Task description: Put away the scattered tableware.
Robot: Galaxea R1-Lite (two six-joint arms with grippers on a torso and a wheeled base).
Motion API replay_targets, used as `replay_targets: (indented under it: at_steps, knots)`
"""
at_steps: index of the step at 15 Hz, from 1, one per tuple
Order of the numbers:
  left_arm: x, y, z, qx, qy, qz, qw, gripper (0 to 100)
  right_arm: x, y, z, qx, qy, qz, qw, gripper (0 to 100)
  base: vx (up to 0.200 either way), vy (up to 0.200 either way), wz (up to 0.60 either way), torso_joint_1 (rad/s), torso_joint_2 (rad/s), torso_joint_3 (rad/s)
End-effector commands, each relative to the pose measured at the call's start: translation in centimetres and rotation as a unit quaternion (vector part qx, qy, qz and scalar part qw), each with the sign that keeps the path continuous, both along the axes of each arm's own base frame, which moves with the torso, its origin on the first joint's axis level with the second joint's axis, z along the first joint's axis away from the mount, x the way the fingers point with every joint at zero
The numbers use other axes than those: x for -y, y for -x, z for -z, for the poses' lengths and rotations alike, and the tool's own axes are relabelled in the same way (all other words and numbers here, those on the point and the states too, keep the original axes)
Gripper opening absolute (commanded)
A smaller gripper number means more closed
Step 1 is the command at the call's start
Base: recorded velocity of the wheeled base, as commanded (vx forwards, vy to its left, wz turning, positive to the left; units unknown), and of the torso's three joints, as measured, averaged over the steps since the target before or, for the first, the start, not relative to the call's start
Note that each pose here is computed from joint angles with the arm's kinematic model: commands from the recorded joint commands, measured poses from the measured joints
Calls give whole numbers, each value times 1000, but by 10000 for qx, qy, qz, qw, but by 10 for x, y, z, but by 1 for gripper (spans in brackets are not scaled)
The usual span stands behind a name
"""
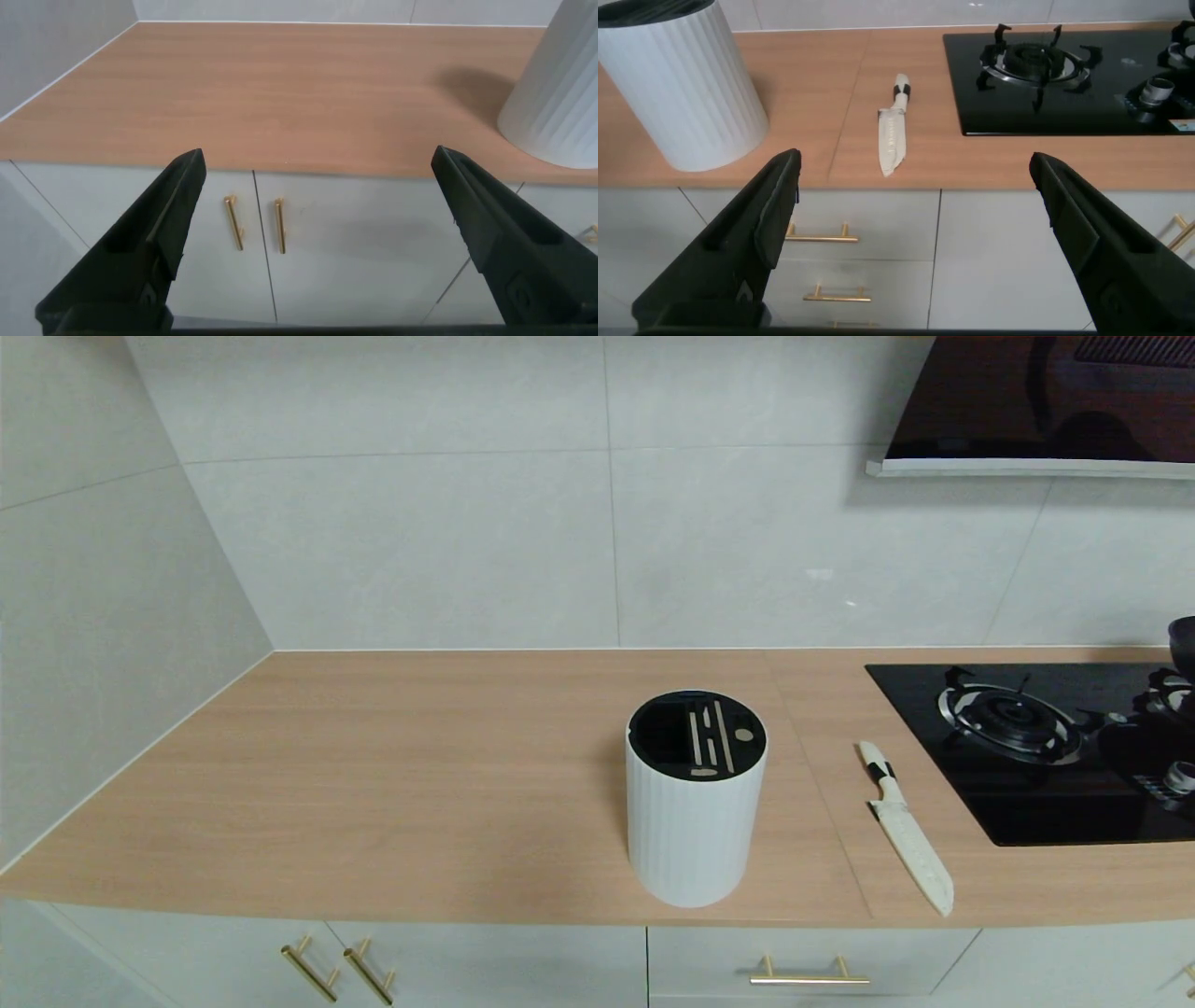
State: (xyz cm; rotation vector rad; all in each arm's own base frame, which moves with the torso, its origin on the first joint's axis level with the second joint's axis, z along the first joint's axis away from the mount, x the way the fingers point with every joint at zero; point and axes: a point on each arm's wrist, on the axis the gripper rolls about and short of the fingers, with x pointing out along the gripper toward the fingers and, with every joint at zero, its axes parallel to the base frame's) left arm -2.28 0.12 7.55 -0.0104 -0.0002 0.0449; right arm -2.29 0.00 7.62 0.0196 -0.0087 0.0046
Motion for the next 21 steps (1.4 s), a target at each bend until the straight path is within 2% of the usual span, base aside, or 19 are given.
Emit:
replay_targets:
  at_steps: [1,10,11,12,13,15,17,20,21]
  knots:
    - [0,0,0,0,2,2,10000,100,0,0,0,-5,-2,-1,10000,100,0,0,0,0,0,0]
    - [0,0,0,0,9,-6,10000,100,0,0,0,-2,267,-75,9996,100,0,0,0,0,0,0]
    - [0,0,0,0,9,2,10000,100,-1,4,-13,256,259,-260,9990,100,0,0,0,0,0,0]
    - [0,0,0,0,9,2,10000,100,-3,11,-36,591,21,-598,9965,100,0,0,0,0,0,0]
    - [0,0,0,0,2,2,10000,100,-4,12,-50,532,-162,-932,9941,100,0,0,0,0,0,0]
    - [0,0,0,0,9,10,10000,100,-6,0,-64,2,-190,-1425,9896,100,0,0,0,0,0,0]
    - [0,0,0,0,9,2,10000,100,-8,-25,-76,-771,-324,-1858,9790,100,0,0,0,0,0,0]
    - [0,0,0,0,9,2,10000,100,-10,-65,-90,-1676,-514,-2064,9626,100,0,0,0,0,0,0]
    - [0,0,0,0,9,10,10000,100,-11,-86,-91,-2136,-554,-2079,9529,100,0,0,0,0,0,0]
